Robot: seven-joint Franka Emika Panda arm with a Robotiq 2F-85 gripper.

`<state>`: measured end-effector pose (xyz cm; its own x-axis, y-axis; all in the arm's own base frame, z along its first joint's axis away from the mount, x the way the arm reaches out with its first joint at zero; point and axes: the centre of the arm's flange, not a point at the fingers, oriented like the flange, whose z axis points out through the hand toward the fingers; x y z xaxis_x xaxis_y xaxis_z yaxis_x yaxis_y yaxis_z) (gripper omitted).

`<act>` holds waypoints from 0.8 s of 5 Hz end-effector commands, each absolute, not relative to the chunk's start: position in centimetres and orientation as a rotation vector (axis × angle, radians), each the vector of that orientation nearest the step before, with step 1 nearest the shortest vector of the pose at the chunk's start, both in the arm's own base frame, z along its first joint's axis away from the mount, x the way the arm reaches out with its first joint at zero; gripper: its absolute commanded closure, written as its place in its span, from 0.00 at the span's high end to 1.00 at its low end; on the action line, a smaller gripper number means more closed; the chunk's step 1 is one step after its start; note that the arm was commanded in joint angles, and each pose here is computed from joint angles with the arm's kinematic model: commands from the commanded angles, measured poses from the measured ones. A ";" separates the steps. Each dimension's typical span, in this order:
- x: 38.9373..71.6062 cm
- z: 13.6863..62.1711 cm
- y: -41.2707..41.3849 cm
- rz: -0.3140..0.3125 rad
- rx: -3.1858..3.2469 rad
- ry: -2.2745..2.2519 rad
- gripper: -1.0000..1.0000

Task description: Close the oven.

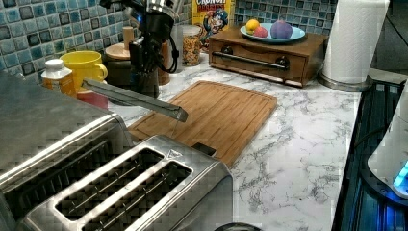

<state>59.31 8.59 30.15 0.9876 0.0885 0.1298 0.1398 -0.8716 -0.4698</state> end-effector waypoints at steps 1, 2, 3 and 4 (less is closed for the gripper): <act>56.9 43.5 28.8 -0.310 -2.676 -0.383 0.00; 55.9 45.4 30.3 -0.408 -2.797 -0.381 0.00; 56.3 46.6 30.6 -0.448 -2.850 -0.325 0.00; 54.4 49.7 33.0 -0.556 -2.861 -0.293 0.00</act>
<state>56.32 27.20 38.84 0.9638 0.1472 0.2225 0.1795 -0.9748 -0.1328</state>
